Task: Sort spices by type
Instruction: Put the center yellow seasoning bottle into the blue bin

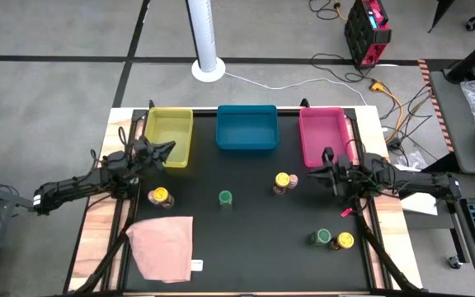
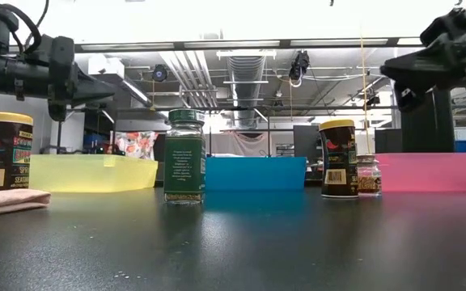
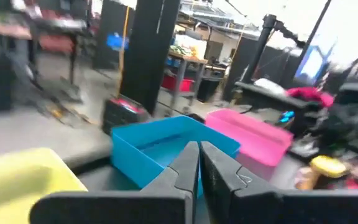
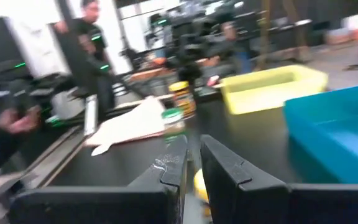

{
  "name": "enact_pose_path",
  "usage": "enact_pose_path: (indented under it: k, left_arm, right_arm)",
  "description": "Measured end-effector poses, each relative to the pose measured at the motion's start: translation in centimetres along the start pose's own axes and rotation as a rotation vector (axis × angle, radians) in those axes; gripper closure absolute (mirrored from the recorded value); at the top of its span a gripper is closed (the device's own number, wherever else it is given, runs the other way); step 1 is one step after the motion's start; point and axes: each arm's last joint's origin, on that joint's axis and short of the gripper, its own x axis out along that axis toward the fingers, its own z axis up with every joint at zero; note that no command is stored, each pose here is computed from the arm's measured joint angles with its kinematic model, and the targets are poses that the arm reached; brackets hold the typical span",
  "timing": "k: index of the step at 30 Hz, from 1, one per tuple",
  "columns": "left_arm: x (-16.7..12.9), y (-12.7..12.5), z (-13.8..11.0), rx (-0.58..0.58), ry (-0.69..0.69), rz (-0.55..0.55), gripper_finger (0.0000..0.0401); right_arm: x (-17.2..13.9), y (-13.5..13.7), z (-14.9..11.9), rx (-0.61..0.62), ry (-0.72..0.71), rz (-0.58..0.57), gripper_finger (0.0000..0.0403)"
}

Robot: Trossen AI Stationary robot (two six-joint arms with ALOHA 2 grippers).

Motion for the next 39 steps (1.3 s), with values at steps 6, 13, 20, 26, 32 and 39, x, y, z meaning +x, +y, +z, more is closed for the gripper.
enact_pose_path:
  k: [6,13,20,26,32,39]
  left_arm:
    - [0.1,-0.1,-0.1,-0.089,0.019,-0.021,0.0401]
    - [0.1,-0.4,0.6,-0.083,-0.04,-0.085,0.0401]
    - [0.0,-0.9,1.3,-0.074,-0.094,-0.204,0.0401]
    - [0.0,-1.1,1.2,-0.085,-0.078,-0.227,0.0401]
    - [0.1,-2.4,1.7,-0.099,-0.103,-0.391,0.0401]
    - [0.8,-3.5,1.6,-0.082,-0.071,-0.442,0.0401]
  right_arm:
    - [0.0,0.0,1.4,0.046,-0.074,-0.081,0.0364]
    - [1.3,0.5,4.8,0.062,0.067,-0.14,0.0364]
    - [5.0,0.6,8.1,0.097,0.378,-0.219,0.0364]
    - [7.4,0.8,11.0,0.069,0.604,-0.253,0.0364]
    - [9.4,0.6,12.0,-0.109,0.798,-0.204,0.0364]
    - [11.2,0.3,11.7,-0.167,0.912,-0.17,0.0364]
